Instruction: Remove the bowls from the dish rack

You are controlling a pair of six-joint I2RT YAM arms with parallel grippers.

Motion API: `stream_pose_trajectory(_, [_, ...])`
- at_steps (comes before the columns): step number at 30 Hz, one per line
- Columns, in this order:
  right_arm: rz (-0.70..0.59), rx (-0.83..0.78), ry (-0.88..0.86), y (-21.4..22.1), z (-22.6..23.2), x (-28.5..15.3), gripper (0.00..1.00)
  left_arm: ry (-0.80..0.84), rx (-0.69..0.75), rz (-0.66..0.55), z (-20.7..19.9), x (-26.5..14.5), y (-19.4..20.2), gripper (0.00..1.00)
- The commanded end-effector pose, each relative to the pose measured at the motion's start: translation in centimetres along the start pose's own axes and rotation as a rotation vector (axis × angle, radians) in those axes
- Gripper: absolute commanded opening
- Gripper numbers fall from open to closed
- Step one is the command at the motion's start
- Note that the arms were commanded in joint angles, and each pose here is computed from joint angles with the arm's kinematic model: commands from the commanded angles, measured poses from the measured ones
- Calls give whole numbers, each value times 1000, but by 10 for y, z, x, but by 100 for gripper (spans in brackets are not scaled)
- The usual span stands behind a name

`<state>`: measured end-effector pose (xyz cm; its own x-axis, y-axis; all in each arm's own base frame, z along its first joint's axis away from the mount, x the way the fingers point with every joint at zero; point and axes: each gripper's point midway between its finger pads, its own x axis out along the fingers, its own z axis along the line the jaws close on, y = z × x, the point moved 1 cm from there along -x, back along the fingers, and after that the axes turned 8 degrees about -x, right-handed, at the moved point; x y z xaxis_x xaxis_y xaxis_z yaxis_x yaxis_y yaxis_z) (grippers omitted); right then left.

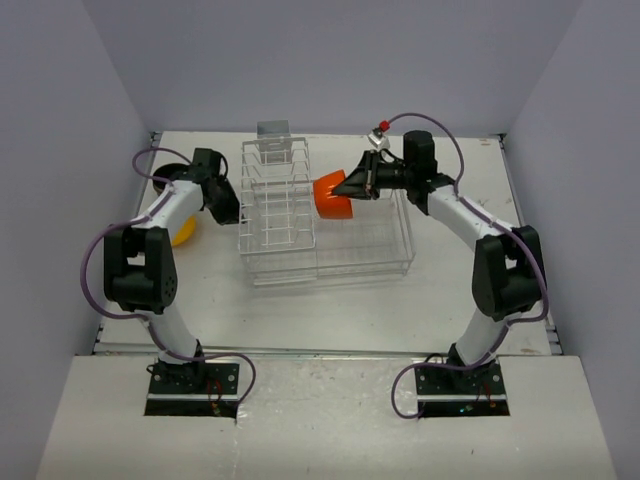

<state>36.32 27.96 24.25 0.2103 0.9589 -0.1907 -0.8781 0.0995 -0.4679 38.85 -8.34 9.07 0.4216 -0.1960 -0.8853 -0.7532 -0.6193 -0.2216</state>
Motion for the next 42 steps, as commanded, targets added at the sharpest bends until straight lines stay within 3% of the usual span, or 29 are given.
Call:
stream_pose_trajectory(1, [-18,-83,168,-15,2,-27,0,-8,34,-41,4,-10,-7,0])
stream_pose_trajectory(5, [-59,-207,351,-35,-3,-43,0,-34,33,-52,11,-9,-8,1])
stream_pose_trajectory(9, [-93,-294,428,-58,18,-63,0,-56,37,-60,18,-6,-11,1])
stream_pose_trajectory(14, [-145,-346,490,-79,40,-86,0,-73,35,-69,26,-6,-14,2])
stream_pose_trajectory(17, [-184,-350,662,-92,39,-113,0,-82,33,-78,31,-7,-18,2])
stream_pose_trajectory(18, [-212,-354,815,-100,20,-131,0,-86,29,-81,34,-8,-20,3])
stream_pose_trajectory(24, [-197,-272,1312,-88,-47,-211,0,-93,29,-109,41,-16,-30,3])
stream_pose_trajectory(28, [-170,-122,1470,-67,-93,-255,0,-89,46,-122,37,-23,-35,3])
stream_pose_trajectory(35, [-80,49,1631,-35,-156,-286,0,-60,29,-164,35,-41,-55,4])
stream_pose_trajectory(42, [-17,209,1672,-13,-207,-311,0,-35,38,-187,26,-55,-63,4])
